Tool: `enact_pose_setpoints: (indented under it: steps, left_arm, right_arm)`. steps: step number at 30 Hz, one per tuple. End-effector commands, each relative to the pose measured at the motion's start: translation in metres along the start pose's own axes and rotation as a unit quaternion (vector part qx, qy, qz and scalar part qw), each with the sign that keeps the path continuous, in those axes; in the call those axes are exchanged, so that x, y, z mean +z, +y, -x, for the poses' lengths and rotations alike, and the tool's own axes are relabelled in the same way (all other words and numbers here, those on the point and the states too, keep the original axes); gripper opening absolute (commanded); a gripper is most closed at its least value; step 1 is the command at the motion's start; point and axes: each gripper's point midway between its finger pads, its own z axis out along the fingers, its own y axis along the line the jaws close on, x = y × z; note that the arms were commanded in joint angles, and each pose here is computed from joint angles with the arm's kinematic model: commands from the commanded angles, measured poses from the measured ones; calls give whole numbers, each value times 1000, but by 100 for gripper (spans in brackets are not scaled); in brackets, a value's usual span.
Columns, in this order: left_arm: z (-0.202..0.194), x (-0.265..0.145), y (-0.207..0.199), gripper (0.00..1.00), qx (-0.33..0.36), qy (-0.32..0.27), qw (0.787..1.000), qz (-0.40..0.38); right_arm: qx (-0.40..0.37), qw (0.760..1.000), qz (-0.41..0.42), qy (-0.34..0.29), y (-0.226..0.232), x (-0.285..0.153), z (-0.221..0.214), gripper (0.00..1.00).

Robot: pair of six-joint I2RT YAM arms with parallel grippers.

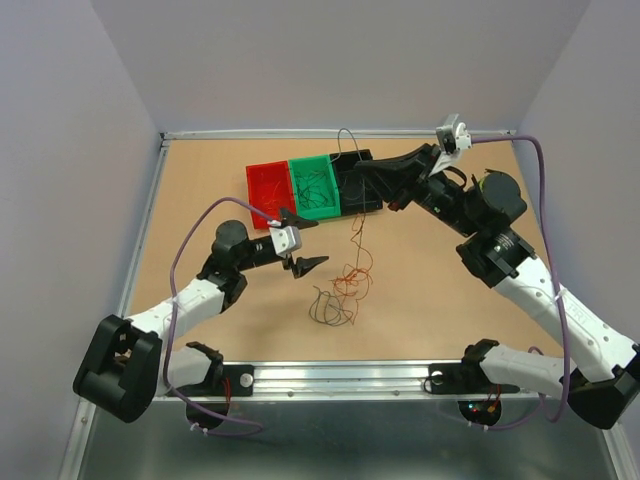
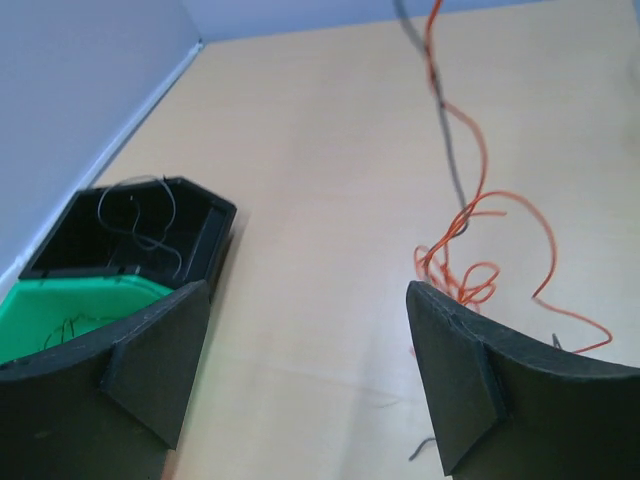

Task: Untangle the cables

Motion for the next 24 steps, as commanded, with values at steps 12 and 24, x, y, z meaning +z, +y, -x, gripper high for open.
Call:
enact_pose_setpoints:
  steps: [12,24]
  left_arm:
    - [85,4,-26,81,102,-158,982,-1]
    - [85,30,-17,53,94,-149,984,10]
  right_arm:
    - [24,999,40,-21,13,20,19,1]
    - [25,999,32,-22,7,19,10,1]
